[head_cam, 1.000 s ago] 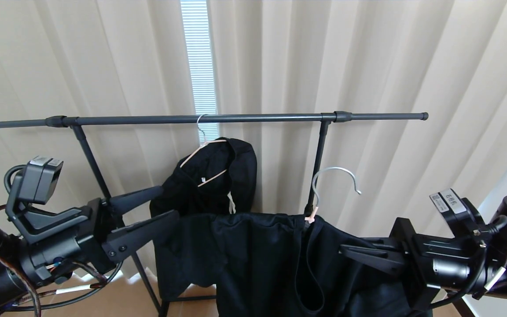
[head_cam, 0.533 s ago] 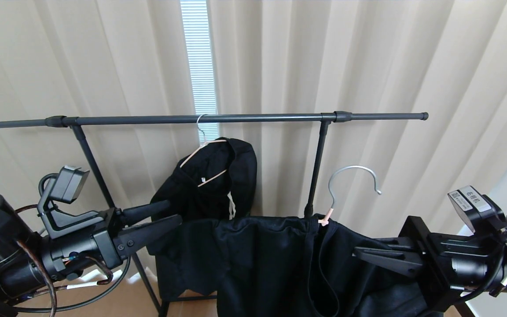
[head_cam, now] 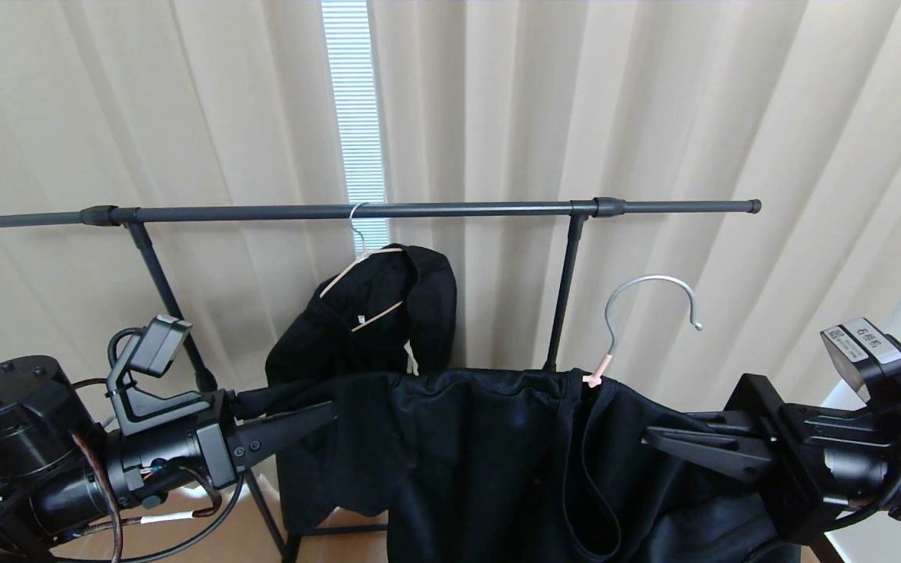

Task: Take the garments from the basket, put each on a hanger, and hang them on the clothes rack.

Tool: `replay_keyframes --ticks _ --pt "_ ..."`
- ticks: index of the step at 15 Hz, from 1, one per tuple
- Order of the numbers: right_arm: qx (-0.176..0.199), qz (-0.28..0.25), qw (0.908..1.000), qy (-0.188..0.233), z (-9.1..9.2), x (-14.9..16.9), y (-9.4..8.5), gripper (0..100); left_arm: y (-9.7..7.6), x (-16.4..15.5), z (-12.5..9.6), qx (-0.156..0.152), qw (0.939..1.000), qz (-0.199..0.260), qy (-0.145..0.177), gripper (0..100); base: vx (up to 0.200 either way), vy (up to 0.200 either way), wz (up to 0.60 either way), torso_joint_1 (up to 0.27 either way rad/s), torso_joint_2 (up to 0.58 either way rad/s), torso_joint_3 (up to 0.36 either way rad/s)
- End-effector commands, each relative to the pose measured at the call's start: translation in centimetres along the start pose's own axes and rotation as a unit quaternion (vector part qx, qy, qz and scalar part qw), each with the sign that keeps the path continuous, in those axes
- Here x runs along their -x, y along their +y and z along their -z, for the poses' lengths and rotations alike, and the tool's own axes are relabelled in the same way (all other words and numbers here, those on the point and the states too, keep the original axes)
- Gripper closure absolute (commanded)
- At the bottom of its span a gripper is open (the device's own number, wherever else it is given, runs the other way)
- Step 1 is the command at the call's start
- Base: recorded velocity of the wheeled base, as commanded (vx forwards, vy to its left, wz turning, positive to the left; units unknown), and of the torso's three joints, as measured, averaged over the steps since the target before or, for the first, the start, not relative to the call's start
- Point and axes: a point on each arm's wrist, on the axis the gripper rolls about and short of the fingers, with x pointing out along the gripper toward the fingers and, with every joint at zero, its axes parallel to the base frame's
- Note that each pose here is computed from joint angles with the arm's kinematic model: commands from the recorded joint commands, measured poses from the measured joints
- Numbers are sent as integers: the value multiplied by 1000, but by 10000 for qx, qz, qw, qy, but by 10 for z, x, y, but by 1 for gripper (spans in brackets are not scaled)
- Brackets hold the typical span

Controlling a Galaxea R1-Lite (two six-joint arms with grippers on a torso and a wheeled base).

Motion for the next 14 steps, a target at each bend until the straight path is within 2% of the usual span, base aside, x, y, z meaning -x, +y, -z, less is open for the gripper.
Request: replay_keyframes --ticks 1,8,9,14 --pt "77 93 9999 -70 -5 5 0 100 3 -2 4 86 9999 -18 73 0 0 0 0 0 0 0" --pt "131 32 9998 -131 -11 11 2 100 6 -4 10 193 9996 -20 185 0 0 0 0 0 0 0" --pt "152 31 9998 -141 -12 11 3 100 6 -4 10 193 9996 -20 185 100 0 0 0 0 0 0" --pt "166 38 9997 -148 -13 11 3 100 7 -4 9 182 9997 -36 166 100 0 0 0 0 0 0"
